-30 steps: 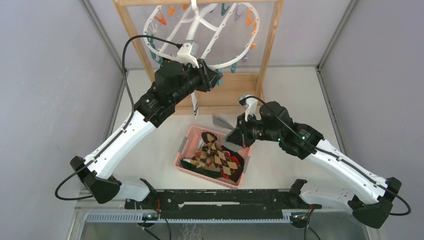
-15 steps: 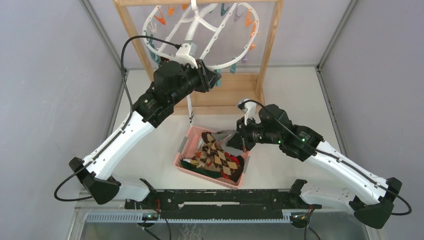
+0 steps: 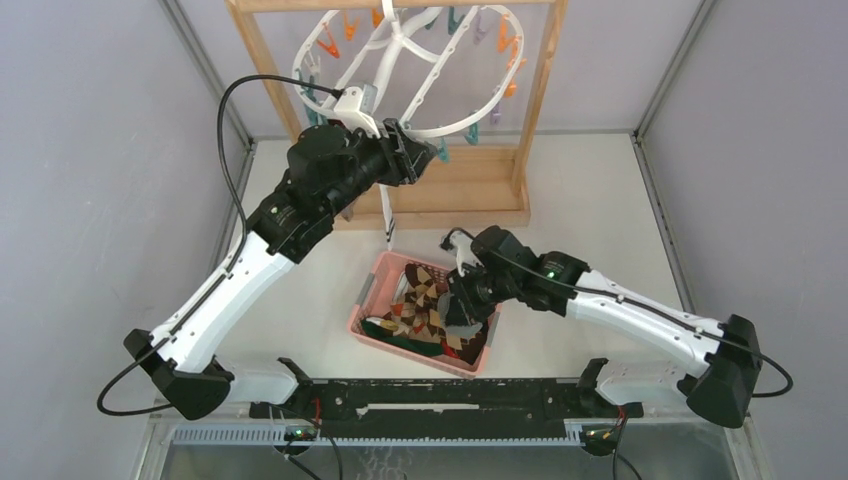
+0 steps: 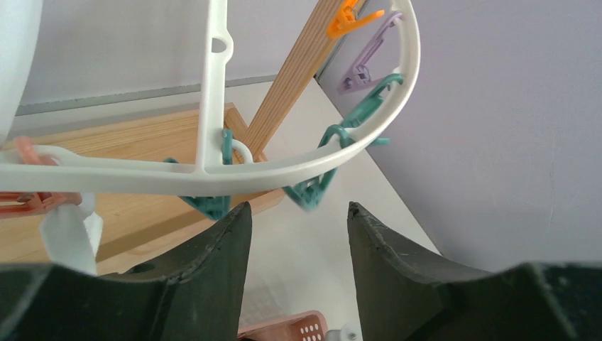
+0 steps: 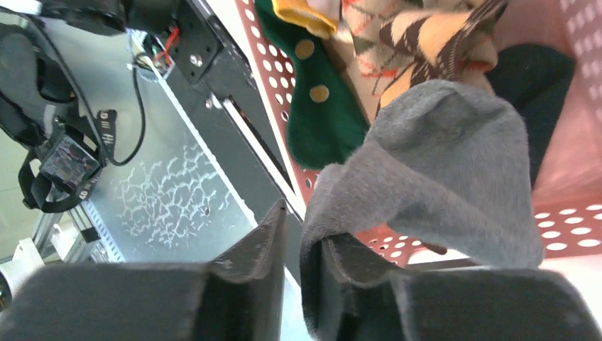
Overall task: Remove the socks clipped to the hanger
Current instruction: Place the sock in the bin.
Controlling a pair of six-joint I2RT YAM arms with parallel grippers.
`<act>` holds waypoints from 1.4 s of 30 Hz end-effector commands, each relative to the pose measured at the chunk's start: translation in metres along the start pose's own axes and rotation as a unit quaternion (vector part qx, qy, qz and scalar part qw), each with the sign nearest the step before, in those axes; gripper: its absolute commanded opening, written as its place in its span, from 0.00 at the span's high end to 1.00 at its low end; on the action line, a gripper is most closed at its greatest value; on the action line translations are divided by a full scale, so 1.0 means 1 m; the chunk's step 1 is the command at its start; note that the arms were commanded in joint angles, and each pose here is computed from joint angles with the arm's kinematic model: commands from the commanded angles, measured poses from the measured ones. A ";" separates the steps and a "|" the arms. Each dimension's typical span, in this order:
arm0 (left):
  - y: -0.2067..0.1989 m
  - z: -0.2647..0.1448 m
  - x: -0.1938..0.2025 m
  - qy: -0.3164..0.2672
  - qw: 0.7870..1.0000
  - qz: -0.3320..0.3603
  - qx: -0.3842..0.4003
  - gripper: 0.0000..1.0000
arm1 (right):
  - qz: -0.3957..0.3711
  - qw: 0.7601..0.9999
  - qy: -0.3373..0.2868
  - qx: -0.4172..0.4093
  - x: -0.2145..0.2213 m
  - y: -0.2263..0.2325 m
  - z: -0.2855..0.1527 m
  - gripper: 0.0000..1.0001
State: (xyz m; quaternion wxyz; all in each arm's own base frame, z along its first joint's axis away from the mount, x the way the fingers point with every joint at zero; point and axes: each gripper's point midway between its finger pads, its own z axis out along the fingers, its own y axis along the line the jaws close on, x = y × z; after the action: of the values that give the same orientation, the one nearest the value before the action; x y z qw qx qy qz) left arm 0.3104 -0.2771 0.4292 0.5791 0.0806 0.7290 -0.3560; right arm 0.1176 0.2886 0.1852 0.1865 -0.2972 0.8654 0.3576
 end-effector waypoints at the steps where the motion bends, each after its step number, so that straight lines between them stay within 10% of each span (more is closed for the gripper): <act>1: 0.002 -0.013 -0.008 -0.015 1.000 0.002 -0.002 0.42 | -0.021 0.999 0.038 0.016 0.020 -0.006 0.010 0.66; 21: 0.005 -0.031 -0.006 -0.002 1.000 0.002 -0.014 0.30 | -0.056 0.990 -0.004 0.128 -0.005 -0.026 -0.036 0.24; 30: 0.008 -0.047 -0.008 0.000 1.000 -0.003 -0.024 0.16 | -0.058 0.993 0.006 0.107 -0.004 -0.017 -0.031 0.48; 32: 0.011 -0.052 -0.007 0.002 1.000 -0.002 -0.031 0.01 | -0.067 0.992 0.011 0.103 -0.002 -0.015 -0.026 0.50; 42: 0.030 -0.086 -0.003 -0.001 0.997 -0.011 -0.077 0.00 | -0.094 0.986 0.064 0.120 0.006 -0.027 0.018 0.46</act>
State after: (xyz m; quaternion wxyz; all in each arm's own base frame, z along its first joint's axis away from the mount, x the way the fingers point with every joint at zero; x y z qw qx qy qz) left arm 0.2658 -0.2224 0.4282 0.5745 0.0565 0.7503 -0.3221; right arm 0.1203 0.2659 0.1615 0.1846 -0.3546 0.8908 0.2161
